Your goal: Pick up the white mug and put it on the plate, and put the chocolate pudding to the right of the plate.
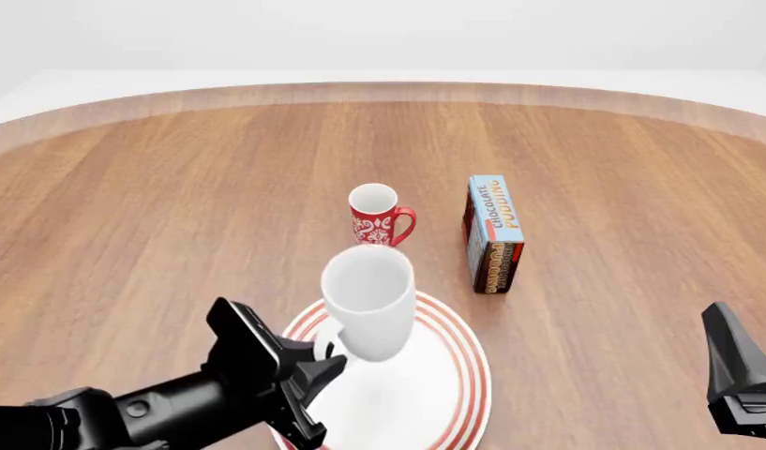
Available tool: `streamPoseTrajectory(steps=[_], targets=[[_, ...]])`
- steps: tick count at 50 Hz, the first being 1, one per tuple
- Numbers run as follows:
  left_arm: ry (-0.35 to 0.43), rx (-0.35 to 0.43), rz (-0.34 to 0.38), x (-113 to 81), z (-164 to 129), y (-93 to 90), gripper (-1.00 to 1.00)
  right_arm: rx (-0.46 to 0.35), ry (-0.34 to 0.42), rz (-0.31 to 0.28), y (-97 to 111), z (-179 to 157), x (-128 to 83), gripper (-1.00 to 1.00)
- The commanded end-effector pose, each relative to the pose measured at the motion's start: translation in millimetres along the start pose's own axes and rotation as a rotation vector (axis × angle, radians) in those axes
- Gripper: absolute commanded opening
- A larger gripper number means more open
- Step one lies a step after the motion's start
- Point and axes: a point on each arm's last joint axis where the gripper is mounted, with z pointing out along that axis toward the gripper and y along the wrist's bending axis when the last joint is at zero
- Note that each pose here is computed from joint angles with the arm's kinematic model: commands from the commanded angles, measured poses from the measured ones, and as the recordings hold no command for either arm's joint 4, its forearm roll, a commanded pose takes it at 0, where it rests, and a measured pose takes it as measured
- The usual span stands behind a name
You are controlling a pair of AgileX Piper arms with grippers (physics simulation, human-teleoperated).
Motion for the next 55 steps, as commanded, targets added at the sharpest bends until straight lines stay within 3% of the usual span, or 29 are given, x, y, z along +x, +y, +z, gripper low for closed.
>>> streamPoseTrajectory(steps=[1, 55], targets=[[0.015, 0.0, -0.011, 7.8, 5, 0.3, -1.0, 0.0, -0.001, 0.0, 0, 0, 0, 1.0], [0.089, -0.004, -0.065, 35.8, 22, 0.8, -1.0, 0.001, -0.001, 0.0, 0, 0, 0, 1.0]])
